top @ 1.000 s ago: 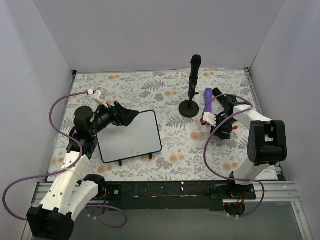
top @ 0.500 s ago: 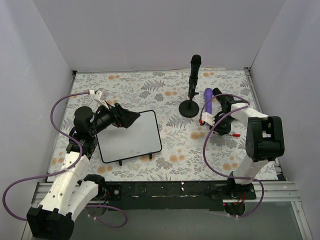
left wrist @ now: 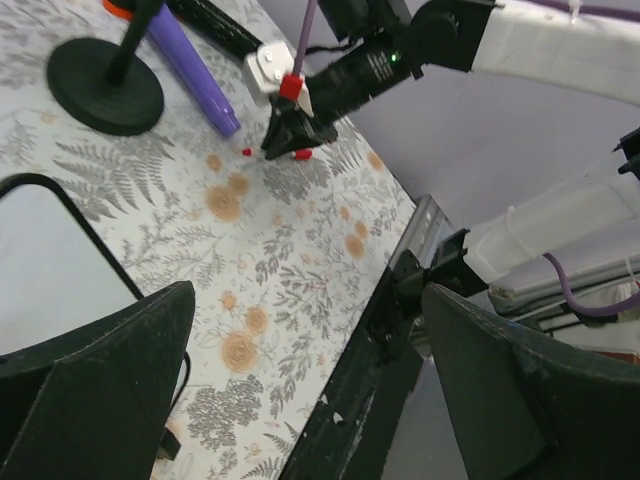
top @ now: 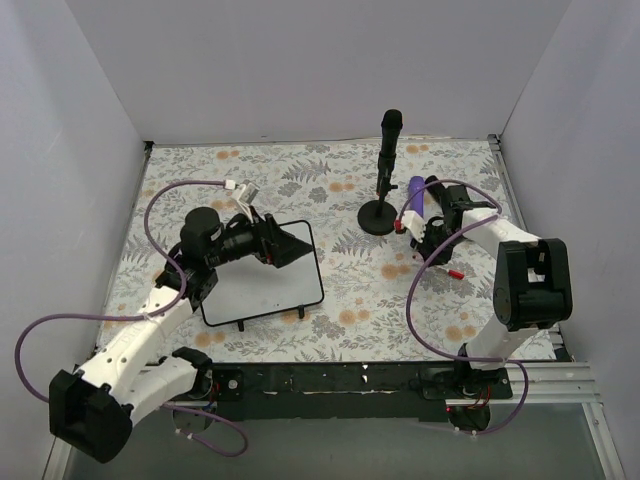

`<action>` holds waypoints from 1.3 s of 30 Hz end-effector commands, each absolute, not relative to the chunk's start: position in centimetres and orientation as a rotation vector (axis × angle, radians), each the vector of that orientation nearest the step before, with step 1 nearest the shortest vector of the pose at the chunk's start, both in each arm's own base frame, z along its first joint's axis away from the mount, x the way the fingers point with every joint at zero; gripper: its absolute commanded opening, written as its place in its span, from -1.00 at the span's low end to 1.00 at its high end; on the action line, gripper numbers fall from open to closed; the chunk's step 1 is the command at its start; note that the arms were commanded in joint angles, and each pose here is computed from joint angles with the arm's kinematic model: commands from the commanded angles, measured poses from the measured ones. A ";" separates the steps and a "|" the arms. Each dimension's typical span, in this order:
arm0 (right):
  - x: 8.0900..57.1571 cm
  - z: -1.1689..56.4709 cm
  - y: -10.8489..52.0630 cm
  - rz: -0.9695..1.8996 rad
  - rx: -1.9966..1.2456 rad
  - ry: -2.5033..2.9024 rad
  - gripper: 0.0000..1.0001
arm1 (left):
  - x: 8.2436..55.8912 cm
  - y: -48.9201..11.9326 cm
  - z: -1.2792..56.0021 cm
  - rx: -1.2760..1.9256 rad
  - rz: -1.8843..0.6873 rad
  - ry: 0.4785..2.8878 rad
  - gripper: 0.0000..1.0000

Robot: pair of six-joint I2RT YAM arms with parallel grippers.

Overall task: Write a sentence on the whiteboard
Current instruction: Open the whiteboard marker at the center of the board.

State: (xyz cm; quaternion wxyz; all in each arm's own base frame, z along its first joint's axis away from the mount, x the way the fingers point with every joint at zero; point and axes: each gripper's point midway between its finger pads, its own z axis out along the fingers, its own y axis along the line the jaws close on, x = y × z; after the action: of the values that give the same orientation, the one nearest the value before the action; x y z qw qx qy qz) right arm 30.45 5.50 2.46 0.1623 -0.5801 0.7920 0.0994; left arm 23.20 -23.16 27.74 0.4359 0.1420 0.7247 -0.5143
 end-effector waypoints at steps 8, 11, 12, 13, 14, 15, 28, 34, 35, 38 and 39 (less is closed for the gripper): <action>33.0 15.4 12.4 0.673 -1.130 2.064 -0.97 | 23.3 -31.0 27.3 0.427 -1.340 1.844 0.96; 32.9 19.1 13.6 0.825 -1.010 1.997 -0.97 | 23.7 -33.3 25.9 0.428 -1.330 1.885 0.97; 32.7 20.2 14.1 0.892 -0.990 1.957 -0.97 | 23.5 -34.3 26.0 0.445 -1.341 1.881 0.96; 32.8 21.4 14.2 0.917 -0.961 1.935 -0.97 | 23.6 -35.0 25.8 0.451 -1.343 1.881 0.96; 33.1 22.6 14.2 0.933 -0.938 1.905 -0.97 | 24.0 -35.8 24.7 0.445 -1.325 1.907 0.96; 33.1 23.6 13.8 0.998 -0.875 1.895 -0.97 | 23.7 -36.6 24.4 0.462 -1.330 1.910 0.97; 31.3 26.1 13.6 1.368 -0.579 1.821 -0.97 | 26.3 -46.2 22.6 0.477 -1.384 1.890 0.96; 30.9 26.2 13.3 1.403 -0.531 1.828 -0.97 | 27.4 -48.2 21.7 0.441 -1.366 1.908 0.93; 30.9 26.2 13.3 1.404 -0.526 1.829 -0.97 | 27.4 -48.6 21.3 0.443 -1.366 1.915 0.90; 30.9 26.1 13.3 1.402 -0.519 1.826 -0.97 | 27.1 -49.5 21.7 0.466 -1.385 1.905 0.79; 30.8 25.8 13.3 1.410 -0.505 1.835 -0.97 | 26.8 -49.8 21.6 0.474 -1.389 1.909 0.77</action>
State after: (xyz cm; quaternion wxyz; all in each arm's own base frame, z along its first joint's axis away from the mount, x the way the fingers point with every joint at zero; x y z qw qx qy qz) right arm 31.26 13.16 24.38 0.3632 -0.1848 0.7346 0.5425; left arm 26.59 -48.42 18.35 0.3334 0.1815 0.7655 -0.5195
